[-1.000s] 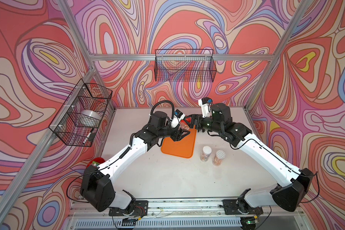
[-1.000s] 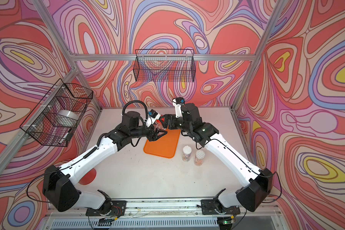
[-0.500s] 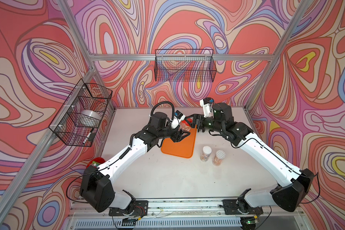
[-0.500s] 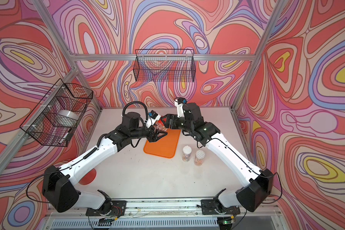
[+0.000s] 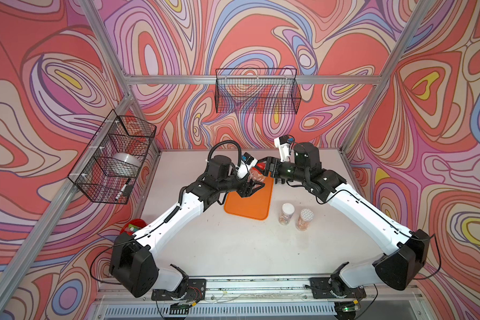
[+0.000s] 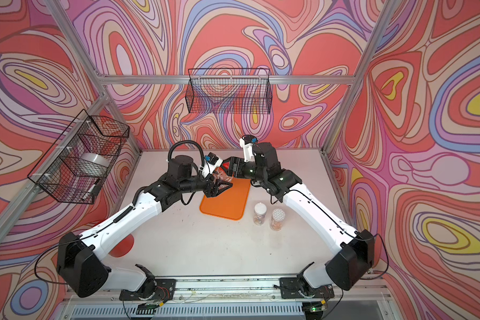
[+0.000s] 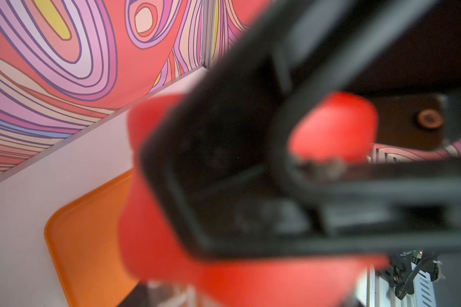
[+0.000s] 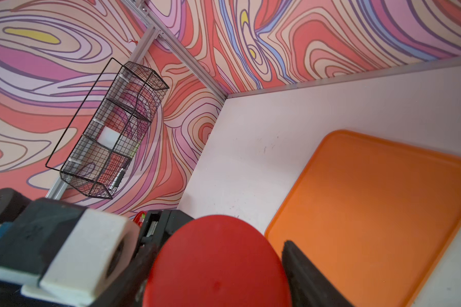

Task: Pour the candies out of the jar
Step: Unscrew the lid from the jar.

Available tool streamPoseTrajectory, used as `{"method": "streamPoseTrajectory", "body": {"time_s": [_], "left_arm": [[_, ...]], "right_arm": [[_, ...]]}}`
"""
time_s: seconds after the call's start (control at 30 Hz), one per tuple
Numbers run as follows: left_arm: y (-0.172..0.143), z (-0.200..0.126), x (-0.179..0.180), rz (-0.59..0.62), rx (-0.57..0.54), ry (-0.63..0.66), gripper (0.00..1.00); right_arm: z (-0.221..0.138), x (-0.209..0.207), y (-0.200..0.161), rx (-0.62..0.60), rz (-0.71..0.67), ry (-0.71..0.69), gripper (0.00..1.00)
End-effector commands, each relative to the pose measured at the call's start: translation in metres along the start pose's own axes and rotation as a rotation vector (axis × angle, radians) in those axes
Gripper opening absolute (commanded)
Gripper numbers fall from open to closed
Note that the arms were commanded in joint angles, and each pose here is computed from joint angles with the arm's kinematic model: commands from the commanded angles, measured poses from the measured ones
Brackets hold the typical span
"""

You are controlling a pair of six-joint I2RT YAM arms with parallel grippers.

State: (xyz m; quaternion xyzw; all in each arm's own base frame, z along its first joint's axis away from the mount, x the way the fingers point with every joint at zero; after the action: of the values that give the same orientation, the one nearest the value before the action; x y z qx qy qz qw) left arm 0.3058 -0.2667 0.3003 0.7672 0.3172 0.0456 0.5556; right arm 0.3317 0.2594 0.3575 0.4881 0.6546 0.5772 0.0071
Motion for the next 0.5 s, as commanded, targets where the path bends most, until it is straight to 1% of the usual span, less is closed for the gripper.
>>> {"method": "streamPoseTrajectory", "body": {"time_s": [0.0,0.07,0.17,0.27,0.37,0.47], "left_arm": [[0.025,-0.013,-0.021,0.077,-0.093,-0.091,0.0],[0.026,-0.016,-0.026,0.07,-0.094,-0.152,0.0],[0.031,-0.024,-0.035,0.057,-0.096,-0.275,0.0],[0.036,-0.031,-0.048,0.056,-0.096,-0.374,0.0],[0.038,-0.033,-0.054,0.042,-0.089,-0.429,0.0],[0.036,-0.031,-0.052,0.035,-0.079,-0.413,0.0]], "right_arm": [[0.003,-0.009,-0.008,0.027,-0.056,-0.015,0.58],[-0.004,-0.002,-0.009,0.031,-0.148,0.046,0.55],[-0.022,0.014,-0.015,0.03,-0.286,0.242,0.54],[-0.037,0.018,-0.018,0.046,-0.33,0.366,0.54],[-0.041,0.022,-0.021,0.076,-0.365,0.406,0.54],[-0.039,0.019,-0.023,0.094,-0.373,0.394,0.54]]}}
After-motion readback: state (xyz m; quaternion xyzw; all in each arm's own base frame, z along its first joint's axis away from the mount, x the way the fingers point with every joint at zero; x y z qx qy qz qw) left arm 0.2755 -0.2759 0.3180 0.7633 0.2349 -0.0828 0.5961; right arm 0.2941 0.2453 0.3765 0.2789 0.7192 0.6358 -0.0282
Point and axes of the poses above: each gripper's point midway between its finger pads, its own z axis out along the fingers, its own x axis along the line the jaws close on, y = z × x, the point moved 4 cm from there along -z, back along the fingers, and after that the axes turned 6 degrees about -z, right-handed, at the moved point
